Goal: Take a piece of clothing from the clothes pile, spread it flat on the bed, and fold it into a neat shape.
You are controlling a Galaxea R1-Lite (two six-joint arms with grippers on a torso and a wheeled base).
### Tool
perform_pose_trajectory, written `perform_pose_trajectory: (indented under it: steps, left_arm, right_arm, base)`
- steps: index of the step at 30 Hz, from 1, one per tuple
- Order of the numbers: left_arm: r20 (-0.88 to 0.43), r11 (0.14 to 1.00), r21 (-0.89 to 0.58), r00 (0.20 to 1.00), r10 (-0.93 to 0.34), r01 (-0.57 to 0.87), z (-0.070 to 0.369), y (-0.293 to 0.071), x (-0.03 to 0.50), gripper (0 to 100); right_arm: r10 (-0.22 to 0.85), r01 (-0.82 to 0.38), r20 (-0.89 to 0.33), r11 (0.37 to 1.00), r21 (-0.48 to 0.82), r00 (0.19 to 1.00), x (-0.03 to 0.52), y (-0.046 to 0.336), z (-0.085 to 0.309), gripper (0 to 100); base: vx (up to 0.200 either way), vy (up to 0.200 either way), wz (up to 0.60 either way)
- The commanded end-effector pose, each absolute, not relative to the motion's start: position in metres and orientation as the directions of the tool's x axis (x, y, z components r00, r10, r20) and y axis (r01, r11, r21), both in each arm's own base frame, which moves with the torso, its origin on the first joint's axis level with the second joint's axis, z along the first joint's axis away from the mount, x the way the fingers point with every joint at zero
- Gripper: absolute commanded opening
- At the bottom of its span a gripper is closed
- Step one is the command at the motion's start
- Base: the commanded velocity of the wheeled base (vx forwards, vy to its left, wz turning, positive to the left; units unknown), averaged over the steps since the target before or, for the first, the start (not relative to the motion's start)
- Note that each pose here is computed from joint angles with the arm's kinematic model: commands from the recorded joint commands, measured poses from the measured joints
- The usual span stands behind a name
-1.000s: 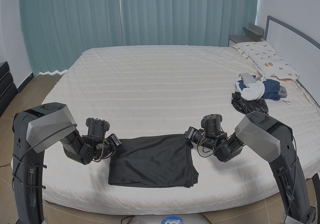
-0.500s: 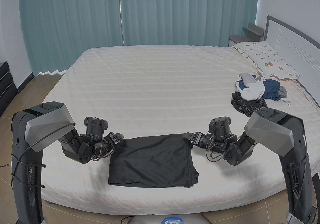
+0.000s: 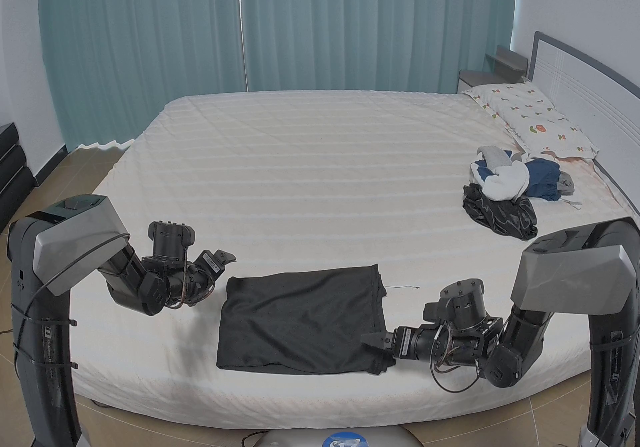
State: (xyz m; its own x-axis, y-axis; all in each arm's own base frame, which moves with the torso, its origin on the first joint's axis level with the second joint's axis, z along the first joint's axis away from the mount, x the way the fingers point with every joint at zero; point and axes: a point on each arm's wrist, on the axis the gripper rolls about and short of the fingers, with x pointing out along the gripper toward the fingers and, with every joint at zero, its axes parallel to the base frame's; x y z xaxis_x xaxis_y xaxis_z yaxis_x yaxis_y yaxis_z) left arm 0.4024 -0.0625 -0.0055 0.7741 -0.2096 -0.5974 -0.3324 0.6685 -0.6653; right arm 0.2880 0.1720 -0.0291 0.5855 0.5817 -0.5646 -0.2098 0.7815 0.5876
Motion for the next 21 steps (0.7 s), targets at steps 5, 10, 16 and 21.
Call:
perform_pose_trajectory:
  steps: [5, 10, 16, 21]
  left_arm:
    - [-0.589, 0.662, -0.673, 0.781, -0.209, -0.331, -0.002, -0.058, 0.404, 100]
    - [-0.588, 0.662, -0.673, 0.782, -0.208, -0.33, -0.002, -0.058, 0.404, 100]
    - [-0.588, 0.662, -0.673, 0.782, -0.208, -0.33, -0.002, -0.058, 0.404, 100]
    - [-0.589, 0.663, -0.672, 0.781, -0.207, -0.331, -0.002, -0.058, 0.404, 100]
  right_arm:
    - [0.614, -0.251, -0.565, 0.768, 0.59, 0.551, 0.273, 0.181, -0.023, 100]
    - [0.613, -0.291, -0.581, 0.779, 0.555, 0.535, 0.27, 0.184, -0.028, 100]
    - [0.624, -0.345, -0.557, 0.775, 0.529, 0.547, 0.269, 0.185, -0.023, 100]
    - [0.625, -0.347, -0.56, 0.775, 0.528, 0.544, 0.271, 0.187, -0.023, 100]
  base:
    - [0.0, 0.0, 0.0]
    - [0.0, 0.0, 0.0]
    - [0.0, 0.0, 0.0]
    - [0.0, 0.0, 0.0]
